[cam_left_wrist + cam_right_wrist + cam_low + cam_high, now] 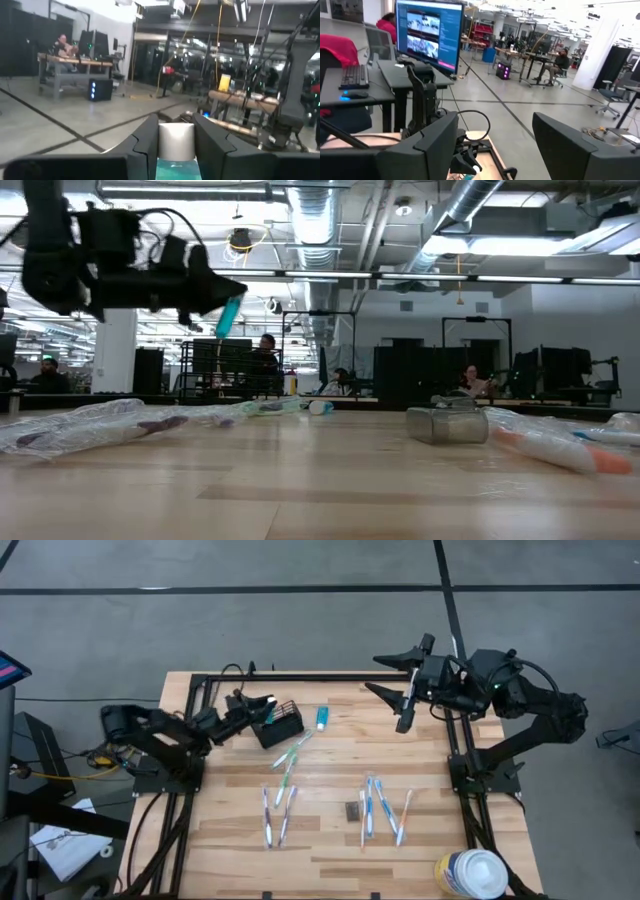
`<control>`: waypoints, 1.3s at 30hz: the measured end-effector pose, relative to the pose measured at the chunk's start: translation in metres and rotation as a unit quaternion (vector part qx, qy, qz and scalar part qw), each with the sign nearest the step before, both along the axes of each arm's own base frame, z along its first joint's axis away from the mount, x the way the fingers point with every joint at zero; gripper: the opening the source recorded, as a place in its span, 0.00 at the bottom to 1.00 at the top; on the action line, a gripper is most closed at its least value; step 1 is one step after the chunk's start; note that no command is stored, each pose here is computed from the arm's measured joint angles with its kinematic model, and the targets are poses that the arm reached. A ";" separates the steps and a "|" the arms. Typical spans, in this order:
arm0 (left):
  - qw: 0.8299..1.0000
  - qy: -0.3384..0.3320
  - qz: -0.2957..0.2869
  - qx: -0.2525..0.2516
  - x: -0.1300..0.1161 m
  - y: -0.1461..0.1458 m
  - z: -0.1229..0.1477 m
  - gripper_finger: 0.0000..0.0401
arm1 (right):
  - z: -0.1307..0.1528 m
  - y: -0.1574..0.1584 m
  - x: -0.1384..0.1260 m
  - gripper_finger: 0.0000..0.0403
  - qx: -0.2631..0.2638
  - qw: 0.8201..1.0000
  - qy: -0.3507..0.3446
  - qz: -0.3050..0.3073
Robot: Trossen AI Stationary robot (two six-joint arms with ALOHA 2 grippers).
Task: Pick & Place toothbrushing station
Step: Put the blue mouthwash into the black organizer
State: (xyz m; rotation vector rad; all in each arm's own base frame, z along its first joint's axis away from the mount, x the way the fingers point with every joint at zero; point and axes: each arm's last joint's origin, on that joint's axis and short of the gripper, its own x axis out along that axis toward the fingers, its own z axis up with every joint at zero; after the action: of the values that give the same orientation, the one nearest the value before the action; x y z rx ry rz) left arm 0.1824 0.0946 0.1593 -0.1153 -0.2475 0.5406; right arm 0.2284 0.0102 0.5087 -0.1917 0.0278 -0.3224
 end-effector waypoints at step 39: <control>0.997 0.061 -0.049 0.008 0.026 0.020 -0.021 0.21 | -0.011 -0.005 0.000 0.62 0.018 0.999 0.049 0.002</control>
State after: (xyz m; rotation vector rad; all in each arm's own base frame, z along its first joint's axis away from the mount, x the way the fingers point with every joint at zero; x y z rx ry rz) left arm 0.2080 0.1149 0.1379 -0.0782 -0.1272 0.4462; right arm 0.2283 0.0053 0.4981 -0.1721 0.1296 -0.3091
